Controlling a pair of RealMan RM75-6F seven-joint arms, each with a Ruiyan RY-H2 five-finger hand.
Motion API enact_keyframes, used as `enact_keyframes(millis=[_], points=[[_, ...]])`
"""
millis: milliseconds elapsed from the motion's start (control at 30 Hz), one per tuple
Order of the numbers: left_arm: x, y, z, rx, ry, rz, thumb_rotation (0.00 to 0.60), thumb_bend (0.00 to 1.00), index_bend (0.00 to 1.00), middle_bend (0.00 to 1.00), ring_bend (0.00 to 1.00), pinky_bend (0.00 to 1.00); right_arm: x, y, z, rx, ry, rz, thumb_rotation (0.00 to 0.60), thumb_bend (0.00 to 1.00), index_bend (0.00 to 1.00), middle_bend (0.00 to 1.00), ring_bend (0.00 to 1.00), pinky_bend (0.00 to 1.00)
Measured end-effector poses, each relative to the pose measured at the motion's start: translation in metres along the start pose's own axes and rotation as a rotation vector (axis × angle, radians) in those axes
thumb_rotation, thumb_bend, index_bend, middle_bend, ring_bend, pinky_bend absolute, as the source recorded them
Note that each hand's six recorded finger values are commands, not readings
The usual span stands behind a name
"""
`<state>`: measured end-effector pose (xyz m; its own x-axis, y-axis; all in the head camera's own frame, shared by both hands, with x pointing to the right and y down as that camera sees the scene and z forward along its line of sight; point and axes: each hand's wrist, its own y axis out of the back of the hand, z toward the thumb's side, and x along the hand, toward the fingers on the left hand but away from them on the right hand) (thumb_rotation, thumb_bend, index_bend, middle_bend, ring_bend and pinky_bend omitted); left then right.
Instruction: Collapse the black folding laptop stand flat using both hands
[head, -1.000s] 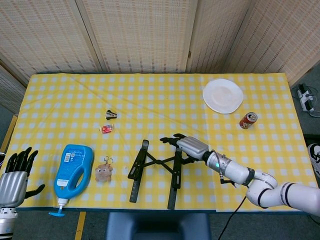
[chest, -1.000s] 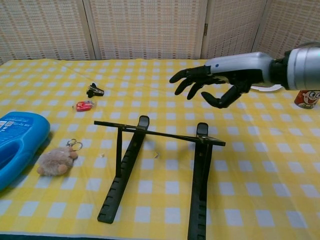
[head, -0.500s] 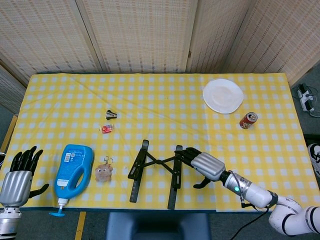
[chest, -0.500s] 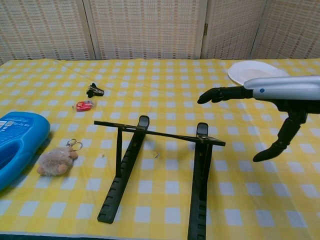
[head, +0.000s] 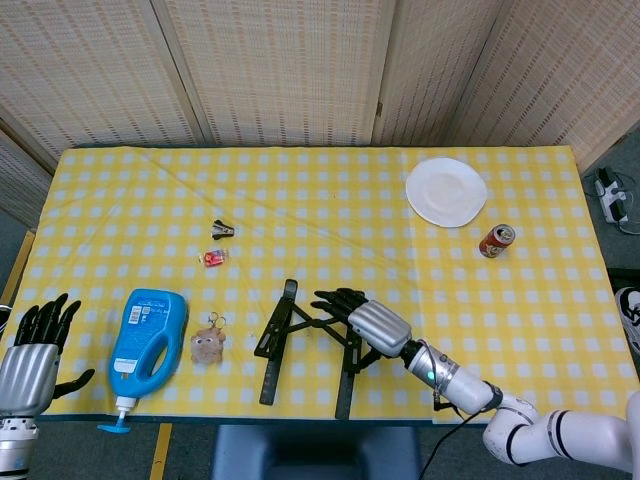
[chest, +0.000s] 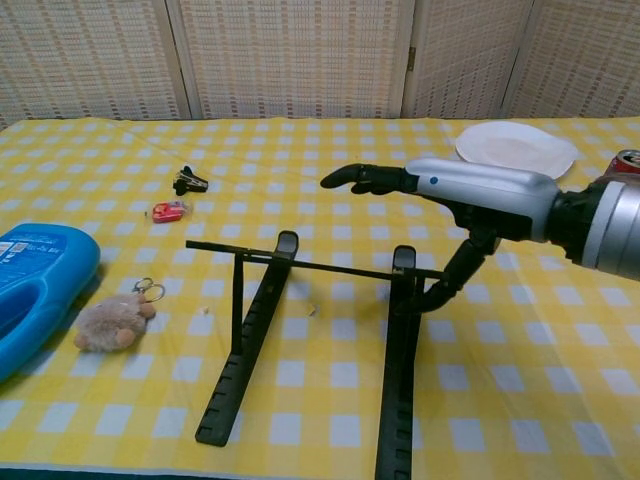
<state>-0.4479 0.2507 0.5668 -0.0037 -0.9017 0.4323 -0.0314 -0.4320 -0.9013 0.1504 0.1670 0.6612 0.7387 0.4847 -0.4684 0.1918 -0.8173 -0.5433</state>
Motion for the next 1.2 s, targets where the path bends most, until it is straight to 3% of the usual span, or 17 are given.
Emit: enact_keyframes(millis=[267,667,1067,1200], points=[[0.0,-0.001,-0.002,-0.002,0.001,0.0,0.6,0.09,0.0,0.01,0.05,0.0,-0.023,0.03,-0.018,-0.021,-0.079,-0.113,0.6,0.18,0.0,0.0,0.0,0.0],[0.0,-0.001,-0.004,0.005,0.006,-0.003,0.6,0.09,0.0,0.01,0.06,0.0,-0.044,0.07,-0.042,-0.07,-0.161,-0.198,0.6,0.18,0.0,0.0,0.0,0.0],[0.002,-0.002,-0.005,0.007,0.008,-0.009,0.6,0.09,0.0,0.01,0.06,0.0,-0.065,0.099,-0.058,-0.085,-0.217,-0.231,0.6,0.18,0.0,0.0,0.0,0.0],[0.001,-0.004,-0.007,0.006,0.014,-0.012,0.6,0.09,0.0,0.01,0.06,0.0,-0.066,0.099,-0.06,-0.086,-0.227,-0.215,0.6,0.18,0.0,0.0,0.02,0.0]])
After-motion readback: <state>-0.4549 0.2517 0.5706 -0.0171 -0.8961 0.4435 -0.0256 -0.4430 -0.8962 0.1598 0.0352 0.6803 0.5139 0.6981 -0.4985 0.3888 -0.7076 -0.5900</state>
